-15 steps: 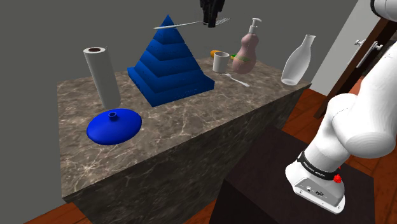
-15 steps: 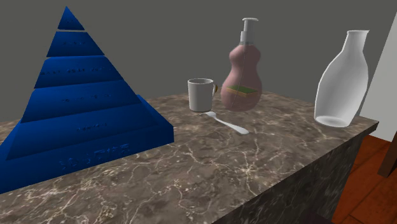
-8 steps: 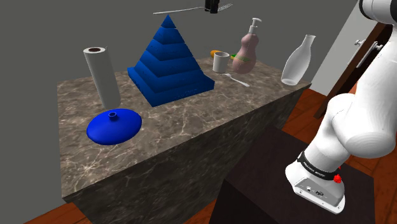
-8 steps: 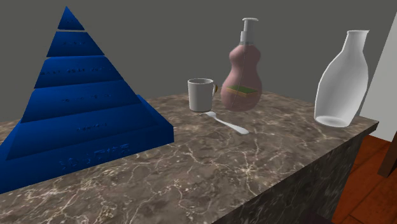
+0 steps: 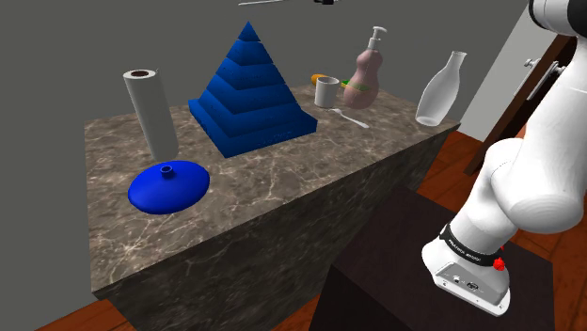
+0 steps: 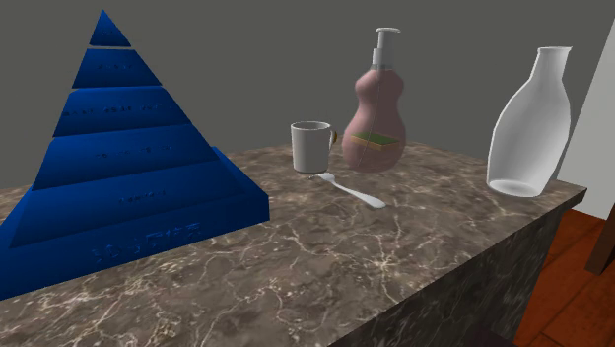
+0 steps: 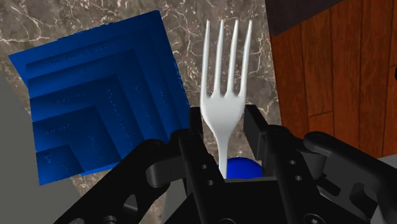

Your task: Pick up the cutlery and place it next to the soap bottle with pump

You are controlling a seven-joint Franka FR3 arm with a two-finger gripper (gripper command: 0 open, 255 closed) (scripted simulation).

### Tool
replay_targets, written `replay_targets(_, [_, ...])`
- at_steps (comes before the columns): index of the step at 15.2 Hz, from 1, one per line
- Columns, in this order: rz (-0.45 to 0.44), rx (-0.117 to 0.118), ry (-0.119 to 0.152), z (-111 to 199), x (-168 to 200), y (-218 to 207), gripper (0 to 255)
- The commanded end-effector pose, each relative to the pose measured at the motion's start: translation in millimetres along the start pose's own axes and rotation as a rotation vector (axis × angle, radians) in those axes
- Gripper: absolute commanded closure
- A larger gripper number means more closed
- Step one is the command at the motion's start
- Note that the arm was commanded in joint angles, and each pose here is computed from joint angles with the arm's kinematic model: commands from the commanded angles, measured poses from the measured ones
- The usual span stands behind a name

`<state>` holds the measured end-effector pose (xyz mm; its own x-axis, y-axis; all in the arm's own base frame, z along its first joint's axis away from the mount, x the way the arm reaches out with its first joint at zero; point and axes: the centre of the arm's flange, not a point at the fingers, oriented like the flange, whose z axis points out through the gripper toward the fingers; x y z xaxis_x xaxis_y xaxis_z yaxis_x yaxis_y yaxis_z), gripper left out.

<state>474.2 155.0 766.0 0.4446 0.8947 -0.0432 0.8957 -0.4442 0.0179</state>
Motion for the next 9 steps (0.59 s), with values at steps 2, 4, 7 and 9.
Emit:
replay_targets(2, [-0.001,0.000,0.001,1,-38,10,255])
replay_targets(4, [-0.001,0.000,0.001,2,-64,16,255])
replay_targets(7, [-0.001,0.000,0.001,4,-102,26,255])
replay_targets(9, [-0.001,0.000,0.001,5,-128,33,255])
